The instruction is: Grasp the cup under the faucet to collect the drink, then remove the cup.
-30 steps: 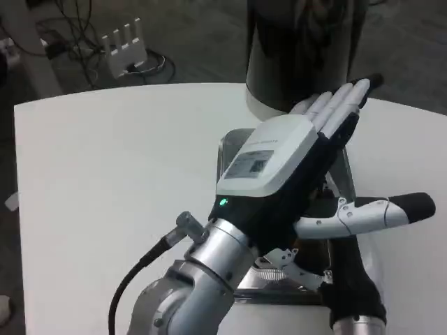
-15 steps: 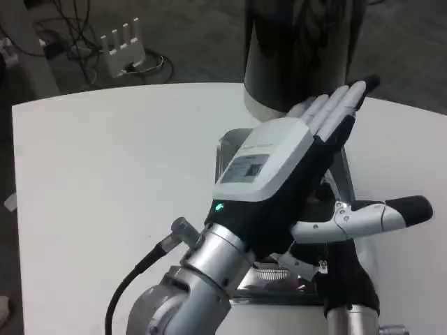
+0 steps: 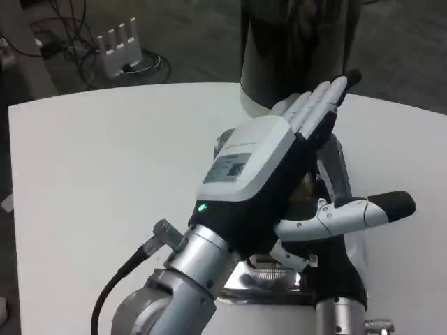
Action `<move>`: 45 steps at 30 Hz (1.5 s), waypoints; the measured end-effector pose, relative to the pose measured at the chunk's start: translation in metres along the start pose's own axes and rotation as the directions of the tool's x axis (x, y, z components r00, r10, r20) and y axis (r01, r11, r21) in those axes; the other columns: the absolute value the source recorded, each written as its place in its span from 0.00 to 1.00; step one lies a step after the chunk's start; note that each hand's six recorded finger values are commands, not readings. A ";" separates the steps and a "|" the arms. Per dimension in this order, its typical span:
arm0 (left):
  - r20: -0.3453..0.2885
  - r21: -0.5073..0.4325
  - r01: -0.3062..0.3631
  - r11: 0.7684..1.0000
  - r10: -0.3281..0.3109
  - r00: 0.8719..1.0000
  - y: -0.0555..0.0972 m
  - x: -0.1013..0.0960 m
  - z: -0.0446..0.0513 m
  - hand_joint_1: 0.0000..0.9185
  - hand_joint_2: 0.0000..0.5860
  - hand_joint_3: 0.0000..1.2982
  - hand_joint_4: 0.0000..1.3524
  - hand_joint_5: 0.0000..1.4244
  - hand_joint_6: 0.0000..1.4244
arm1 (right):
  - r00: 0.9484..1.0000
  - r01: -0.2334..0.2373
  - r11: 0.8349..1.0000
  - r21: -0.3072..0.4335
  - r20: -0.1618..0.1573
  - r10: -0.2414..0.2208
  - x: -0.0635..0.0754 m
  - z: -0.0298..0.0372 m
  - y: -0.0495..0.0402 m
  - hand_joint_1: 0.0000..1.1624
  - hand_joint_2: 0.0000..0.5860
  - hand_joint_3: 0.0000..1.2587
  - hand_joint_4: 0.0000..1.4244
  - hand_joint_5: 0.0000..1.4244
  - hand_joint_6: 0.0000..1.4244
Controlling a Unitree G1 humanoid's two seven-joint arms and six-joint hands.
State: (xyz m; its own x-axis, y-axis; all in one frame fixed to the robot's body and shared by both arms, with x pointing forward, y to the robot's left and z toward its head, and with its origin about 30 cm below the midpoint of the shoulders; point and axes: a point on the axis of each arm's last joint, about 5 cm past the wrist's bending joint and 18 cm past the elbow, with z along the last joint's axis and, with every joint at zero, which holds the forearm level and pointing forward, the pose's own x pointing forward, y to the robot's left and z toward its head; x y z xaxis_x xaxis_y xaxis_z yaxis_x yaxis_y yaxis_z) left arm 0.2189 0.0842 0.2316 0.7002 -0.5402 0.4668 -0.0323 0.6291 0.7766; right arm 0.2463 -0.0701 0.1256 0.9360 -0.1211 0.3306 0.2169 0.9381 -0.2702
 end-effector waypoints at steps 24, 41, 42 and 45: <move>-0.053 -0.056 -0.081 0.995 0.079 0.995 0.004 -0.020 -0.0064 0.00 0.12 0.00 0.00 0.03 0.04 | 0.993 0.111 0.994 -0.017 0.033 -0.110 0.009 0.0063 0.0129 0.79 0.27 0.54 0.58 0.68 0.66; -0.041 -0.072 -0.143 0.987 0.140 0.989 0.012 -0.032 -0.0030 0.00 0.12 0.00 0.00 0.03 0.04 | 0.992 0.110 0.992 -0.058 0.061 -0.107 -0.001 0.0032 0.0092 0.80 0.19 0.67 0.67 0.82 0.93; -0.038 -0.072 -0.149 0.986 0.147 0.988 0.013 -0.032 -0.0023 0.00 0.12 0.00 0.00 0.03 0.04 | 0.992 0.113 0.992 -0.059 0.063 -0.109 -0.002 0.0029 0.0079 0.79 0.19 0.67 0.67 0.82 0.94; -0.029 -0.073 -0.164 0.984 0.162 0.986 0.015 -0.034 -0.0001 0.00 0.12 0.00 0.00 0.02 0.03 | 0.991 0.117 0.991 -0.067 0.073 -0.112 -0.005 0.0029 0.0058 0.79 0.19 0.67 0.67 0.82 0.95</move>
State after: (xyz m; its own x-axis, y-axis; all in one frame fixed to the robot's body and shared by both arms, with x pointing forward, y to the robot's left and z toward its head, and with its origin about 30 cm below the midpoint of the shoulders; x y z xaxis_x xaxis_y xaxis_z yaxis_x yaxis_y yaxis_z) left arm 0.1949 0.1121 0.2279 0.7057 -0.4147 0.5744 -0.0949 0.7481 0.6568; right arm 0.2423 -0.0631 0.1250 0.8830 -0.2011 0.4241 0.3427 0.8937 -0.2897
